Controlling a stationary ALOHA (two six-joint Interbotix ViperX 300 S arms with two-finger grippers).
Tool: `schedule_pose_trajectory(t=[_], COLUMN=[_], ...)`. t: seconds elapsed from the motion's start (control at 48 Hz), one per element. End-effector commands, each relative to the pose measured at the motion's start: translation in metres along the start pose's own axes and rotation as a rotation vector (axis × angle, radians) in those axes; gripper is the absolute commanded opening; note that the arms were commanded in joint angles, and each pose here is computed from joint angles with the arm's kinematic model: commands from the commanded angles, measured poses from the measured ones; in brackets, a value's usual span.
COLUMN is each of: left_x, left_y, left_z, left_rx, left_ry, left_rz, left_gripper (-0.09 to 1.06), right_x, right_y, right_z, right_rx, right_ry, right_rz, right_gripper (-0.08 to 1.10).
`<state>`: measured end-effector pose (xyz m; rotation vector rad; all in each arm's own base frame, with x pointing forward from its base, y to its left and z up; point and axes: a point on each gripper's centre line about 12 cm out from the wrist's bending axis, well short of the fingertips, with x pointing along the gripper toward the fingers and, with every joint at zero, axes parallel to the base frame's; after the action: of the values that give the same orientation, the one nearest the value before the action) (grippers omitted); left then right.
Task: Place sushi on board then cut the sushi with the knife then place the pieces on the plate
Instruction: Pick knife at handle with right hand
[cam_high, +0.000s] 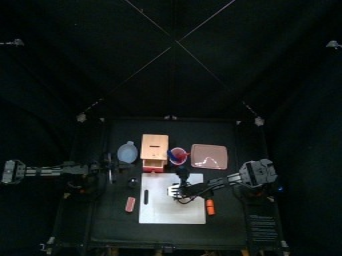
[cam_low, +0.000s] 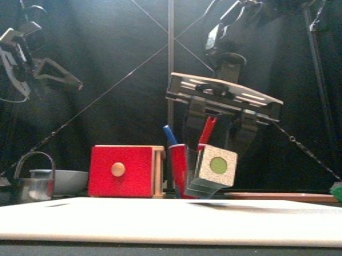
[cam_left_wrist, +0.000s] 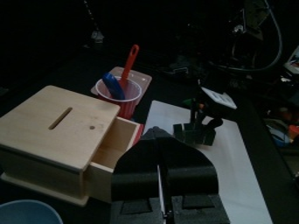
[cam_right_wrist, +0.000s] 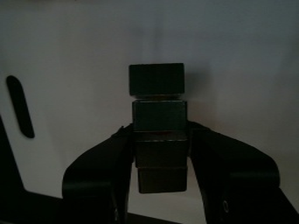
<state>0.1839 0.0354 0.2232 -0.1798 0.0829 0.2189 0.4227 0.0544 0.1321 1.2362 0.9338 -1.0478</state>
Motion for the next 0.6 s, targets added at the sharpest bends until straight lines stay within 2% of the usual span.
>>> schedule_pose_trajectory(t=[0.021, 0.333, 0.438, 0.604], left_x=[0.002, 0.001, 0.002, 0.002], left_y=[0.000, 0.000, -0.001, -0.001], left_z=[0.004, 0.002, 0.004, 0.005], left_rx=[0.004, 0.001, 0.003, 0.011], left_ry=[-0.012, -0.008, -0.013, -0.017], left_rz=[0.000, -0.001, -0.004, -0.005], left_gripper=[-0.02, -0.02, -0.02, -0.02], right_x=[-0.009, -0.012, -0.024, -0.061], right_y=[0.012, 0.016, 0.016, 0.001], right_z=[-0.002, -0.001, 0.002, 0.013], right_rx=[0.006, -0.024, -0.083, -0.298], right_ry=[0.012, 0.006, 0.001, -0.027], right_rz=[0.042, 0.063, 0.079, 0.088], right_gripper=[0.59, 0.94, 0.97, 0.97])
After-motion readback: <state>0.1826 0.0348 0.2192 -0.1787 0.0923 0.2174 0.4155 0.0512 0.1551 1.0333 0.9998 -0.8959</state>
